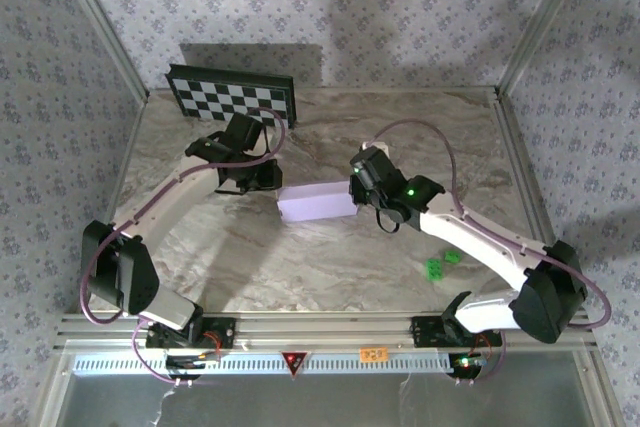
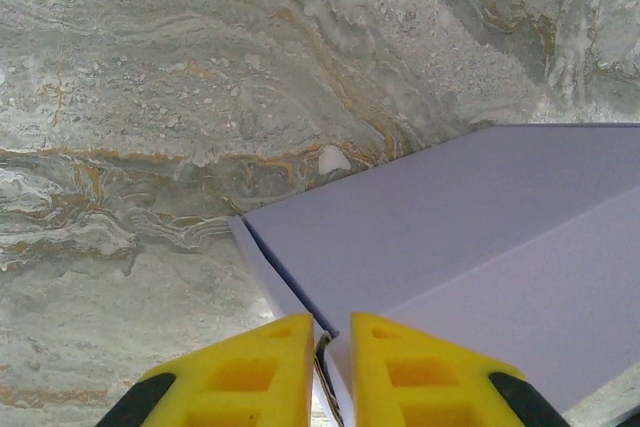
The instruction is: Fold the paper box
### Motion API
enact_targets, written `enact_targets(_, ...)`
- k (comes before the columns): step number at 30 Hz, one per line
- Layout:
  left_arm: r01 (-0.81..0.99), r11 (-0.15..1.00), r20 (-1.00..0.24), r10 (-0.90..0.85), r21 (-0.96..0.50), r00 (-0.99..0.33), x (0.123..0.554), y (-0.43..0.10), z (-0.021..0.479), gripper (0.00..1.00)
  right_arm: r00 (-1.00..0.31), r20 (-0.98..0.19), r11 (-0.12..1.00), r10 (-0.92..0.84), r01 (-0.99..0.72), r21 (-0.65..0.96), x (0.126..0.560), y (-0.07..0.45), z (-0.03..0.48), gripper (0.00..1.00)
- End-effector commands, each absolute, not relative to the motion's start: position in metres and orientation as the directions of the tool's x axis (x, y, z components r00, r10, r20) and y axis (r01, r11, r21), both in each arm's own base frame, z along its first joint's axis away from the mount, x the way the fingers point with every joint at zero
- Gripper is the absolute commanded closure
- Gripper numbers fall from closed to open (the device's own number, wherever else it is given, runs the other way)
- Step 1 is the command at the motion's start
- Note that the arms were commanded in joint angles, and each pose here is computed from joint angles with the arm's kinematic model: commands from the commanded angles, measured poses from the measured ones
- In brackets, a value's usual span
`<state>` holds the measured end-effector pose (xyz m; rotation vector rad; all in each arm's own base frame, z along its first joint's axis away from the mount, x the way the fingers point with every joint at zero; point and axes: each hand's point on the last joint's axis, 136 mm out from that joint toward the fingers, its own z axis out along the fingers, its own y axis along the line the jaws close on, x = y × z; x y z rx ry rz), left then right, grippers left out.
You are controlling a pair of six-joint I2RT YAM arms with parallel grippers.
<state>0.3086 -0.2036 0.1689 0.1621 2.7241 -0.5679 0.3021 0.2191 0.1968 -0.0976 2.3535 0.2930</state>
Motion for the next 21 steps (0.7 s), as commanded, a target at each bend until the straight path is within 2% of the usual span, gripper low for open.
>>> enact_targets(1, 0.164, 0.913, -0.349, 0.026, -0.373, -0.937, 0.302, -0.201, 0.171, 0.82, -0.697, -0.716, 0.961, 0.04, -0.17, 0.219, 0.304, 0.222, 0.224, 0.73)
enact_targets(9, 0.159, 0.915, -0.343, 0.024, -0.371, -0.939, 0.302, -0.2, 0.168, 0.82, -0.724, -0.69, 0.936, 0.014, -0.234, 0.264, 0.316, 0.249, 0.234, 0.81)
enact_targets(21, 0.159, 0.914, -0.344, 0.024, -0.372, -0.939, 0.301, -0.2, 0.168, 0.83, -0.847, -0.532, 0.949, -0.008, -0.174, 0.263, 0.301, 0.241, 0.154, 0.87)
